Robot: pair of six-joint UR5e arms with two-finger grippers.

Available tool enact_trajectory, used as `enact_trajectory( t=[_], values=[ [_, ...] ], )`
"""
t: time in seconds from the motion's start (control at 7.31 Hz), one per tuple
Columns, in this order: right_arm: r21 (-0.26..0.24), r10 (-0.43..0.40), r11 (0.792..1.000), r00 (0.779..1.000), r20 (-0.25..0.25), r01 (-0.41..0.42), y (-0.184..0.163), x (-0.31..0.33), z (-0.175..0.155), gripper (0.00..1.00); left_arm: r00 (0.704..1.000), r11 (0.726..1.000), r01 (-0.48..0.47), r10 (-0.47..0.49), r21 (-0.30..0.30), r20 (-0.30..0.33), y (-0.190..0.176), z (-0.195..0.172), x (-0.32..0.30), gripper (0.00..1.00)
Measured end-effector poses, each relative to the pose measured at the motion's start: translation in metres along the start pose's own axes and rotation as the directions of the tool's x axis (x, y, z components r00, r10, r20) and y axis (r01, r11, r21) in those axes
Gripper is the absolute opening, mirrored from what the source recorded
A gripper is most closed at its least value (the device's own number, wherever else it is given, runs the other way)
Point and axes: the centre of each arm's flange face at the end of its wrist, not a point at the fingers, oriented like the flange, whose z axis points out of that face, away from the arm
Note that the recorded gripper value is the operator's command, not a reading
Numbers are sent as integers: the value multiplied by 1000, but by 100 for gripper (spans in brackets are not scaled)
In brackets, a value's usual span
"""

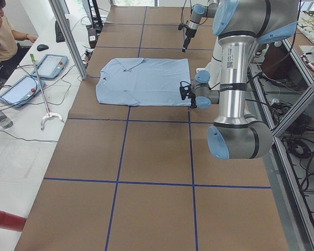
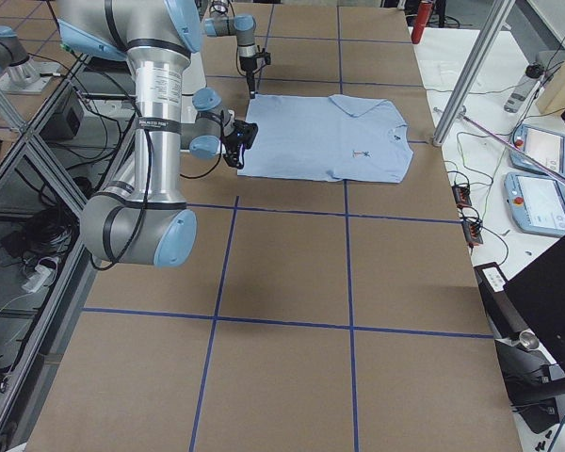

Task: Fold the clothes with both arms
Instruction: 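Grasp the hem corners with both grippers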

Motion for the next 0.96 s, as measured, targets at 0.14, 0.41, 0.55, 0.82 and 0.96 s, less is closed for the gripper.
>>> enact_trajectory(
  t=[0.14, 0.41, 0.55, 0.82, 0.96],
  values=[
    [1, 0, 1000, 1000, -2, 0, 0, 1, 0, 100, 1000, 1000, -1, 1, 0, 2, 1, 0, 0, 23],
    [2, -1, 1000, 1000, -5, 1, -1, 3, 1, 100, 1000, 1000, -2, 2, -1, -3, 2, -1, 2, 0],
    [2, -1, 1000, 1000, -6, 1, -1, 3, 1, 100, 1000, 1000, -3, 3, -2, -10, 2, -7, 6, 0],
    [3, -3, 1000, 1000, -11, 3, 0, 4, 3, 97, 1000, 1000, -4, 4, -3, 5, 5, -26, 19, 0],
    [2, -5, 1000, 1000, -25, 5, 3, 9, 10, 88, 1000, 1000, -5, 5, -4, 14, 6, -31, 22, 0]
  ],
)
